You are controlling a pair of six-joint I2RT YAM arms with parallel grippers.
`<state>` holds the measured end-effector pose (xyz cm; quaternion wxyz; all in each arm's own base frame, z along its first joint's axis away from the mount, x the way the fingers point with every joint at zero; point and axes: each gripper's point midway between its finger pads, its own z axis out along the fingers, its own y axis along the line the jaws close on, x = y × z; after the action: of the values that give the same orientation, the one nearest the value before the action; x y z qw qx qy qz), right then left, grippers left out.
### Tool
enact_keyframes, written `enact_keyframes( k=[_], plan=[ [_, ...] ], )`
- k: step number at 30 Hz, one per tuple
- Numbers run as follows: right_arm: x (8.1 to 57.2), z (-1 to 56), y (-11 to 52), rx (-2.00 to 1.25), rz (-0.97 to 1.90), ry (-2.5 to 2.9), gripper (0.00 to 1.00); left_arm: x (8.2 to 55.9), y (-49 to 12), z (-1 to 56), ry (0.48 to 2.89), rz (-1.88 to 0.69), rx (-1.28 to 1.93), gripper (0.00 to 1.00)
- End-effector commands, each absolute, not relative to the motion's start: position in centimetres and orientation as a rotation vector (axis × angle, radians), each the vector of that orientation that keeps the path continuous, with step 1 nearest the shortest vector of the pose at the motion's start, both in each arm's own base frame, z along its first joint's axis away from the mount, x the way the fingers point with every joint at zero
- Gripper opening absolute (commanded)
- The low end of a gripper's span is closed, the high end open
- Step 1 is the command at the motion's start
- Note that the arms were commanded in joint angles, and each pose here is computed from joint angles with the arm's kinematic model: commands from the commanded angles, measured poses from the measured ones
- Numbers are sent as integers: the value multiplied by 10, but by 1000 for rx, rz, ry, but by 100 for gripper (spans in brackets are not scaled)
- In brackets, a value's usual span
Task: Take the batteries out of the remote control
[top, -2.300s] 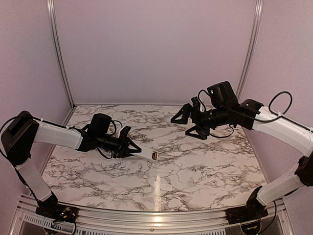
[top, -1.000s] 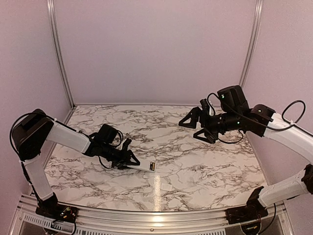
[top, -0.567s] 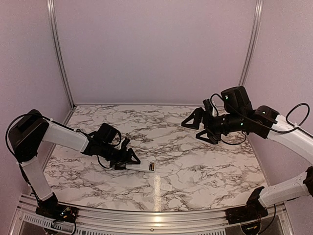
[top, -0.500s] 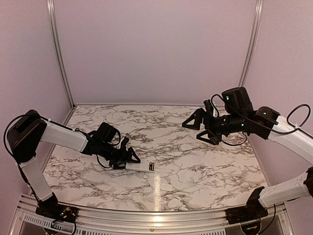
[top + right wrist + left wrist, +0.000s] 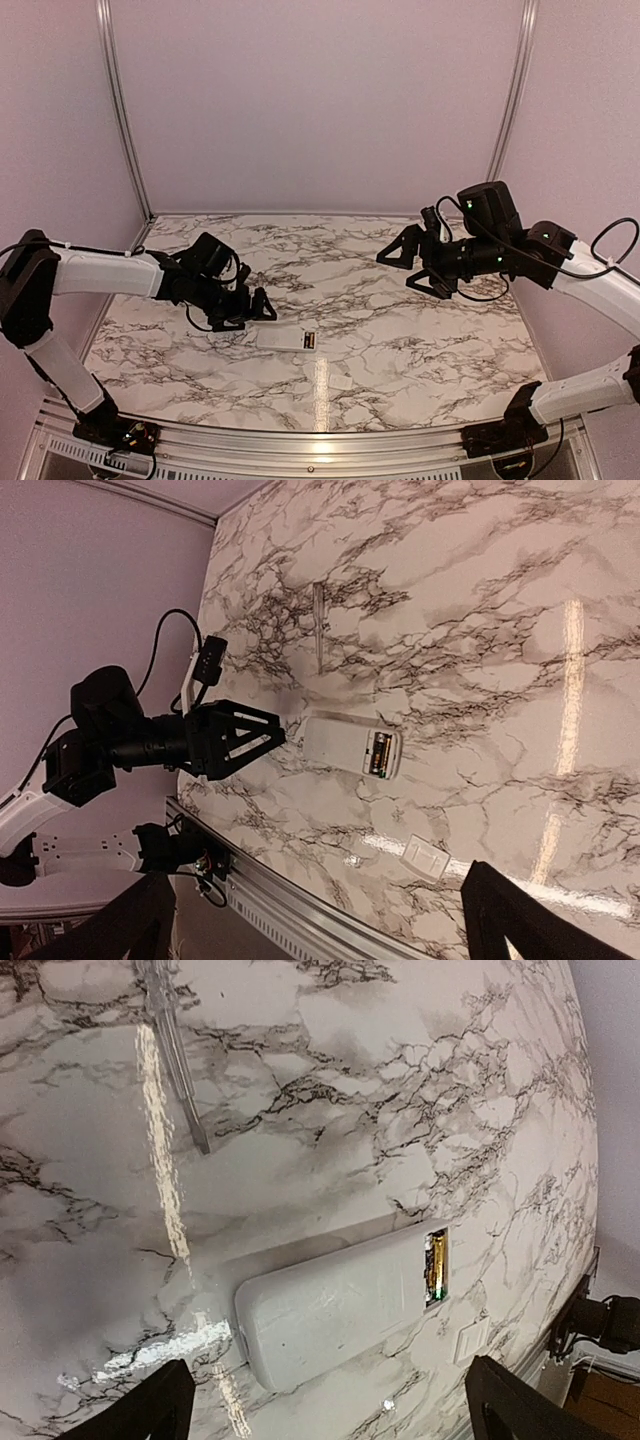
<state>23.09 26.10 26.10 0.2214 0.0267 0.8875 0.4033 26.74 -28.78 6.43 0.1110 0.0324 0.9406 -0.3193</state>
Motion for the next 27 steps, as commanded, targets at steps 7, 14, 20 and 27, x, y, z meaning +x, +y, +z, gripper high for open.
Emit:
enact_keyframes(
  k=[7,14,20,27],
  plan=[
    [234,267,257,72,1075,2430,98,317,-205,153,2508,-347,-28,99],
    [238,266,260,63,1069,2430,98,333,-205,145,2539,-315,36,98],
    [238,268,261,57,1055,2442,98,347,-226,120,2617,-330,94,83],
    [238,266,257,74,1027,2455,98,368,-250,89,2690,-290,109,75]
  ],
)
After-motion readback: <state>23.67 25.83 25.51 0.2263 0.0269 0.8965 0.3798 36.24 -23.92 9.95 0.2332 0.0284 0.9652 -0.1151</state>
